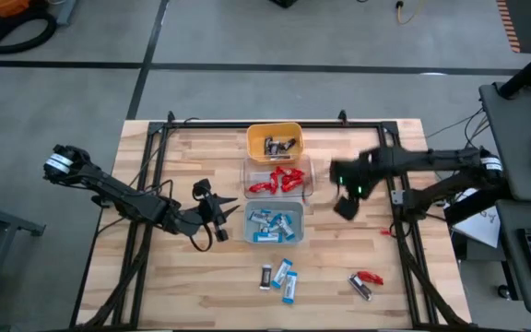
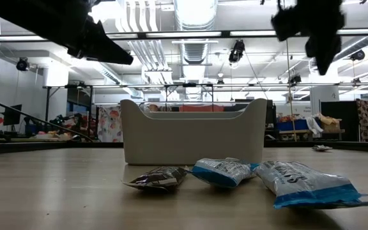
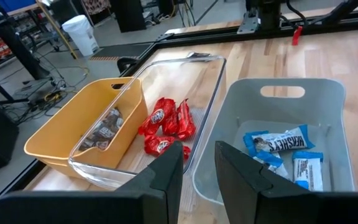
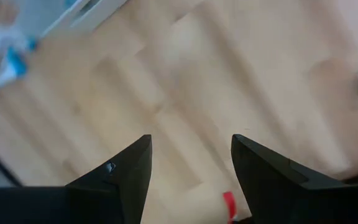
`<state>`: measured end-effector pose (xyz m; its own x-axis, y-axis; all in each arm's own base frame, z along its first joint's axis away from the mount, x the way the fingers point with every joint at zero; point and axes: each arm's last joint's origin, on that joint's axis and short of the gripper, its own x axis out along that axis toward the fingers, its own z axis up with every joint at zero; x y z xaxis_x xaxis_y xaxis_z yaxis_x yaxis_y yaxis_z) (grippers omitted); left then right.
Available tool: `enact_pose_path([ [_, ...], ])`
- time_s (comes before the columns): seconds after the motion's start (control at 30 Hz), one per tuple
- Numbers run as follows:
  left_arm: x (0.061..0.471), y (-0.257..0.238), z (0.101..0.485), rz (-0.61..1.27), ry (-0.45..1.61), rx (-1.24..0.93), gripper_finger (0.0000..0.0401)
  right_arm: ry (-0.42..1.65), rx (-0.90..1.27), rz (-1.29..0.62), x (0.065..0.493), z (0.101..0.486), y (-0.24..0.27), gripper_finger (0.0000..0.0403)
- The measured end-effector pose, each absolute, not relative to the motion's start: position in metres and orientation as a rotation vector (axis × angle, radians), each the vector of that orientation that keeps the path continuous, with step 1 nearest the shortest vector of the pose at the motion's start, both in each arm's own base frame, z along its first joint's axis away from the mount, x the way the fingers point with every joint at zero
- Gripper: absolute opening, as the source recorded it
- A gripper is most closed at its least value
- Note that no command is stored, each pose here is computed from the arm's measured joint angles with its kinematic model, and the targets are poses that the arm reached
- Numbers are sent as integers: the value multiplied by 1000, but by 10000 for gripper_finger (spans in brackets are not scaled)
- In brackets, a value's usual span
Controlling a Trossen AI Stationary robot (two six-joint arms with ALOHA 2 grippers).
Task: Organize candy in baskets
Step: Put the red chocolate bar into the transparent bin
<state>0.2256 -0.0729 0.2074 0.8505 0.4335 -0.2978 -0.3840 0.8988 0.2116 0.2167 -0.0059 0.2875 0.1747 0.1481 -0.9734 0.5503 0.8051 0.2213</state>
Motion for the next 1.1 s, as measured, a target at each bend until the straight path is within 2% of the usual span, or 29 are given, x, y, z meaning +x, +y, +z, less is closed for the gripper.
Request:
enact_pose_path([
  [0.13,226,-73,208,432,340,141,78,1460,517,-223,220,281,41,209],
  [0.53,226,-73,209,432,330,135,78,1607,478,-349,200,252,141,209],
  [0.77,226,-73,209,432,327,132,77,1654,484,-404,190,242,166,209],
  [1.1,226,-73,209,431,327,132,77,1662,472,-409,188,235,175,209],
])
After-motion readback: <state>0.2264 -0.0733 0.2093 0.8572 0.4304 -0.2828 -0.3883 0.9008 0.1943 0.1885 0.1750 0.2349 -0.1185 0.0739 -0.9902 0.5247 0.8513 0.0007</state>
